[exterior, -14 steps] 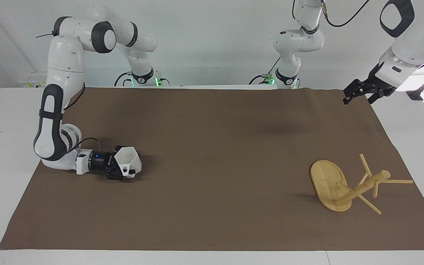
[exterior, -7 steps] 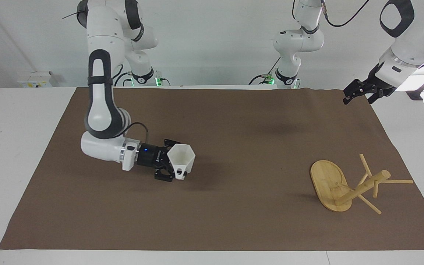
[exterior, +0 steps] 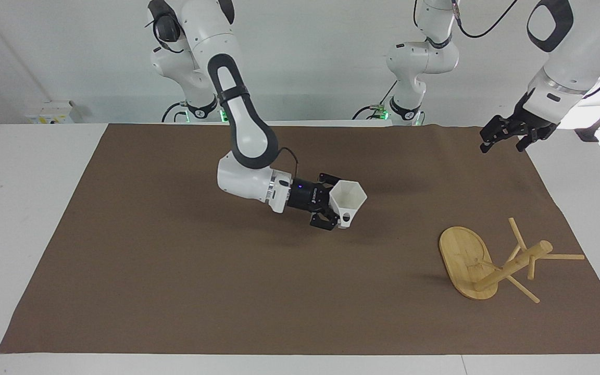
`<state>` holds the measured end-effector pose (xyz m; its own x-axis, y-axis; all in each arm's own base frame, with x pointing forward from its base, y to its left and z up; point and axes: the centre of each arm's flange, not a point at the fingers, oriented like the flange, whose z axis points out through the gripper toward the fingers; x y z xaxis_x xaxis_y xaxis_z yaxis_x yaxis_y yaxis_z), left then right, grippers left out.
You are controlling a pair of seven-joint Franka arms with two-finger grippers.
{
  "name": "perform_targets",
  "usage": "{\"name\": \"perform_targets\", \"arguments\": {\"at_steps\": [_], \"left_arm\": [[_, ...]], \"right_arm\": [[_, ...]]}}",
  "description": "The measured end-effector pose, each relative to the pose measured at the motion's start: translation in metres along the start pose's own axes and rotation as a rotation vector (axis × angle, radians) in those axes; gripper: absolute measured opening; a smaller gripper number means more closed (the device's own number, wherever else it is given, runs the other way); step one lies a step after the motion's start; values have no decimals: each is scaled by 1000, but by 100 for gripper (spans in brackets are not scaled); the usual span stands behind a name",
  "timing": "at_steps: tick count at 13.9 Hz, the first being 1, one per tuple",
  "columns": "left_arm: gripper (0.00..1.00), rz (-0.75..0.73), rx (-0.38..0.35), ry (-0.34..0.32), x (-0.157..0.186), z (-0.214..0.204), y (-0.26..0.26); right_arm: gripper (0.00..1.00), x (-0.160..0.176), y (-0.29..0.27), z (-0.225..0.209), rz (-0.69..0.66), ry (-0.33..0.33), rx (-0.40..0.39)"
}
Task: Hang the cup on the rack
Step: 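Lift the cup with the right gripper while the left gripper approaches, then grasp the cup with the left gripper from the right gripper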
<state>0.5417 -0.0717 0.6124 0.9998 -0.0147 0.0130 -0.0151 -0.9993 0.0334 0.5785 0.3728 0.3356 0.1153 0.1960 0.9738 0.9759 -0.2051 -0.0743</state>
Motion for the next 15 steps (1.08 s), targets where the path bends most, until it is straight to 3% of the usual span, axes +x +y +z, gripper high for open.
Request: {"name": "perform_targets", "arguments": {"at_steps": [4,7,12,14,15], "left_arm": [[100,-132,-26,75,6,24,111],[100,-240,-31,63,6,60,173],[100,-341,-32,52,2,71,193],[97,-364,-31,45,-2,74,201],[90,-371,-29,39,-4,78,205]], "right_arm": [[77,17,-27,31,-14,-12,-22],[77,27,-31,38,-28,-13,-36],[77,25,-25,34,-27,-15,-47],[77,25,-24,34,-27,-15,-48],[77,25,-24,33,-27,-15,-49]]}}
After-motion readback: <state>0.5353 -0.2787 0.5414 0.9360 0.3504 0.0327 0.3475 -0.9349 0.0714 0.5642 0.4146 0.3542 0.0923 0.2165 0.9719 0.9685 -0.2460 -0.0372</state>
